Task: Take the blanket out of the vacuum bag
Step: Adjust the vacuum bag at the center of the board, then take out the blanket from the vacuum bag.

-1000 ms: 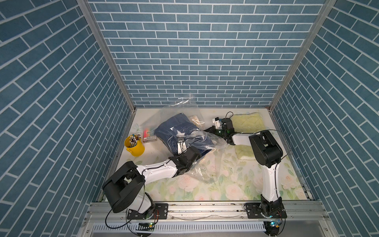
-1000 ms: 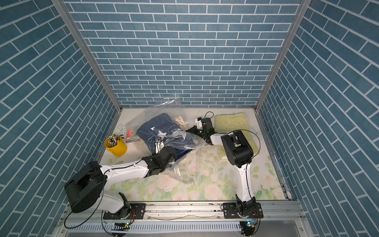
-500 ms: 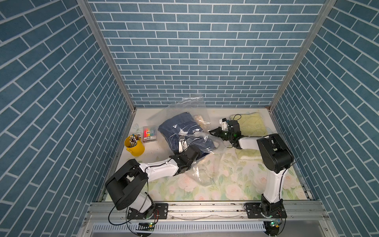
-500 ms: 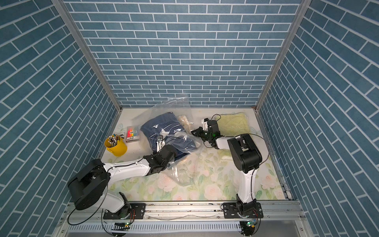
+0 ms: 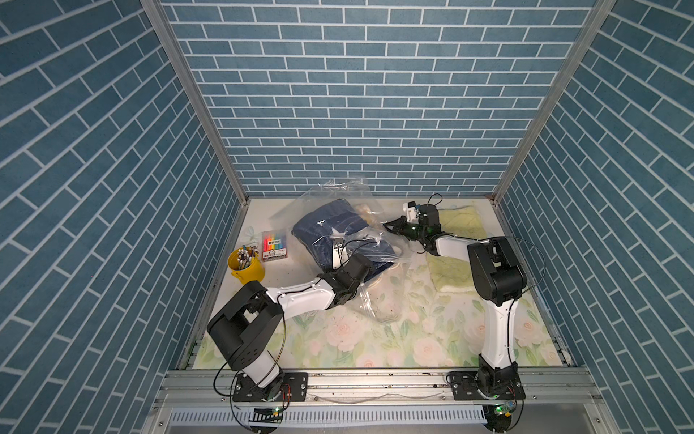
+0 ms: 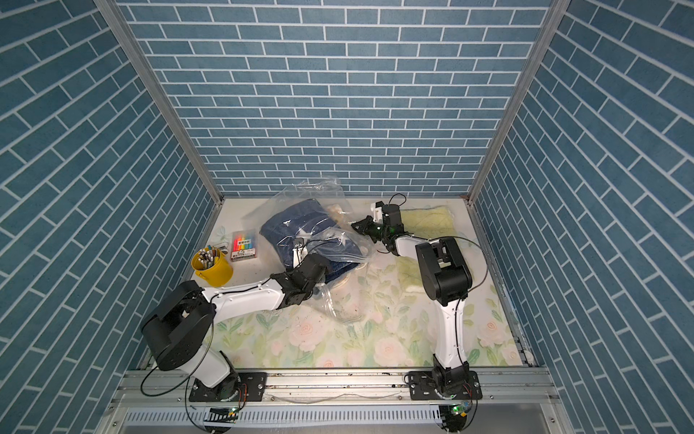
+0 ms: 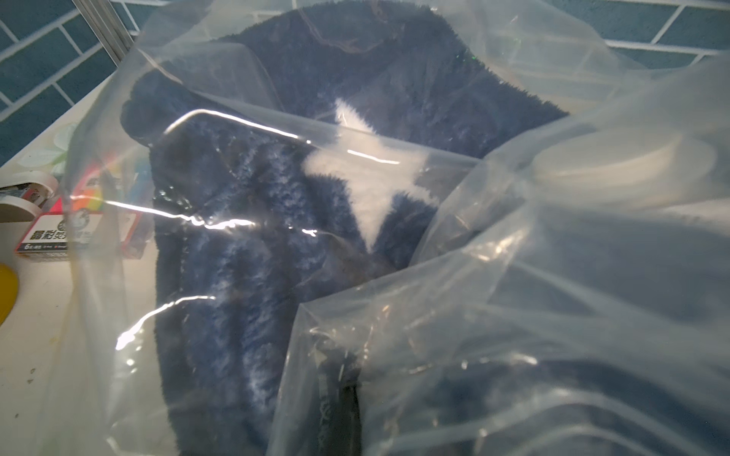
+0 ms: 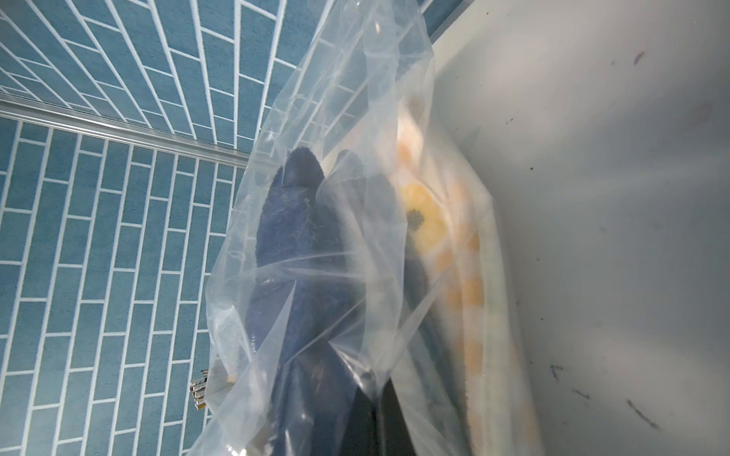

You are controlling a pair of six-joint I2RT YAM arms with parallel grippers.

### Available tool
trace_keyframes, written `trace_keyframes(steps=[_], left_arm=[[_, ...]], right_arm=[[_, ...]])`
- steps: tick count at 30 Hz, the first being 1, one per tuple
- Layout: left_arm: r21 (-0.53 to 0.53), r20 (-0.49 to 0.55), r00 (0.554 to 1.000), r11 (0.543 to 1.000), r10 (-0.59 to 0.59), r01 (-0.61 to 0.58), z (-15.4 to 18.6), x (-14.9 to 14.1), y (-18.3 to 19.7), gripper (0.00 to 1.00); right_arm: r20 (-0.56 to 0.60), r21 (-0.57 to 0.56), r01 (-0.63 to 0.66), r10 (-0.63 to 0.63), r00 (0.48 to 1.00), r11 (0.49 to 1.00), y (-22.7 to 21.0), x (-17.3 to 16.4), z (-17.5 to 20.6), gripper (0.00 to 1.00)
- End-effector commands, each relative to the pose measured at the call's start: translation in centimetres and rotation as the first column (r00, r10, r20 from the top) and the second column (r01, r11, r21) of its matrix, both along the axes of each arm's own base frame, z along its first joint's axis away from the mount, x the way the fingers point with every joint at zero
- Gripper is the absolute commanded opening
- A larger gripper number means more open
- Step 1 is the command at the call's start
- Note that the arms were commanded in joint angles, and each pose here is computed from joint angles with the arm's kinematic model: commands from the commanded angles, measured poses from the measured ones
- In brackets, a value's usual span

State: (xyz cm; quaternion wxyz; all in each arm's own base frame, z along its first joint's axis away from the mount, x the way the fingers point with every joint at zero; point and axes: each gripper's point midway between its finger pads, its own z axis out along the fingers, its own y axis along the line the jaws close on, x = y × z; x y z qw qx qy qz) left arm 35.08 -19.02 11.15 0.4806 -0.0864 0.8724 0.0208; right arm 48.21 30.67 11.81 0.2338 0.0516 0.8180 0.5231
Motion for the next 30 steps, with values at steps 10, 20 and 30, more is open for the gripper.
trace_keyframes(steps=[10, 20, 30], left_arm=[[-0.057, -0.100, 0.972, 0.976, -0.213, 0.209, 4.9, -4.1, -1.2, 0.00], [-0.063, -0.086, 0.931, 0.934, -0.355, 0.351, 7.8, -6.4, -5.4, 0.01], [-0.029, -0.091, 0.927, 0.932, -0.363, 0.362, 8.1, -6.8, -6.4, 0.00]], right_arm=[[0.100, -0.080, 0.077, -0.069, 0.993, 0.994, -8.2, -4.0, 6.0, 0.54], [0.125, -0.051, 0.079, -0.072, 0.989, 0.996, -11.6, -16.8, 6.9, 0.38], [0.167, -0.029, -0.033, 0.037, 0.985, 0.999, -9.7, -27.1, 6.9, 0.04]])
